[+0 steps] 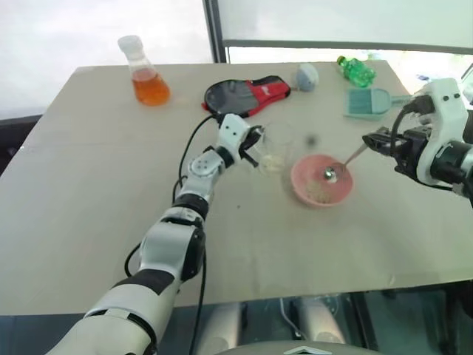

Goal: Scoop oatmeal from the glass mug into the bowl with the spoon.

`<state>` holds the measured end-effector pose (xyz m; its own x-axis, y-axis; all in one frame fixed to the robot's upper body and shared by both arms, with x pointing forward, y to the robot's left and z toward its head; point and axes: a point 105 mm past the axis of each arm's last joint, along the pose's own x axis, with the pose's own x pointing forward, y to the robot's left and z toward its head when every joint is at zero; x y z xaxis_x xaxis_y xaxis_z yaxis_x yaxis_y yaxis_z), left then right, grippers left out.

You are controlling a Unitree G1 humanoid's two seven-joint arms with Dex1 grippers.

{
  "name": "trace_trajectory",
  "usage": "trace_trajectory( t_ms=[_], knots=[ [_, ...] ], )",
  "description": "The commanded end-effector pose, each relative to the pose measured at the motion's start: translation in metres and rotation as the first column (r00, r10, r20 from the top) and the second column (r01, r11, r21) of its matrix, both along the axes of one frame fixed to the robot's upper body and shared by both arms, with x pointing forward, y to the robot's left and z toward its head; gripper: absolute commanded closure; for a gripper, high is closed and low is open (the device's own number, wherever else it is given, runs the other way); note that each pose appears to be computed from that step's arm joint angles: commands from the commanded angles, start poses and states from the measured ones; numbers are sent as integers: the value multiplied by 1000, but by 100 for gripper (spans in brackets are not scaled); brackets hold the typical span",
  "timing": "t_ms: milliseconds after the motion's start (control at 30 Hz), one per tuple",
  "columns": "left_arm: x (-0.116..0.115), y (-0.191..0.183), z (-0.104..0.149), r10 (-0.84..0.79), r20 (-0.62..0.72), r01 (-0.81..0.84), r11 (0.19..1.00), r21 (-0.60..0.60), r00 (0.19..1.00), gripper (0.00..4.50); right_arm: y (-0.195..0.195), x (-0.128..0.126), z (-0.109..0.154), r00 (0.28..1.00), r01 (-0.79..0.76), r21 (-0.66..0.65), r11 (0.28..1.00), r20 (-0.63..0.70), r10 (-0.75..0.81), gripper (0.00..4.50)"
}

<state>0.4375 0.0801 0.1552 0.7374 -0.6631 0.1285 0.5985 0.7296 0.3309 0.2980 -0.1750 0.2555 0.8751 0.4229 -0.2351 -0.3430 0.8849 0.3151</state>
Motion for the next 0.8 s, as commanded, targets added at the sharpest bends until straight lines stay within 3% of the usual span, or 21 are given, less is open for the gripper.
trace_trajectory(
  t_ms=[33, 167, 233, 400, 533, 700, 800],
  knots=[
    [-2, 8, -14, 22, -26, -21, 999, 32, 999, 448, 2, 0, 45, 990, -9, 170, 985, 139, -15, 450],
    [-2, 11, -17, 36, -30, -36, 999, 17, 999, 448, 40, 3, 80, 966, -173, 330, 928, 240, 95, 450],
    [-3, 10, -18, 37, -30, -37, 999, 10, 999, 448, 49, 5, 82, 964, -204, 333, 921, 230, 131, 450],
    [-5, 10, -19, 46, -24, -47, 999, -18, 999, 448, 63, 16, 60, 975, -215, 300, 929, 127, 184, 450],
    [-6, 15, -20, 65, -18, -66, 997, -35, 998, 448, 57, 24, 36, 984, -177, 161, 971, 61, 169, 450],
    [-8, 20, -23, 79, -29, -81, 994, -71, 996, 448, 60, 43, 37, 989, -142, 188, 972, 65, 132, 450],
    [-11, 20, -26, 78, -34, -81, 993, -86, 996, 448, 72, 50, 33, 985, -164, 124, 979, 83, 154, 450]
  ],
)
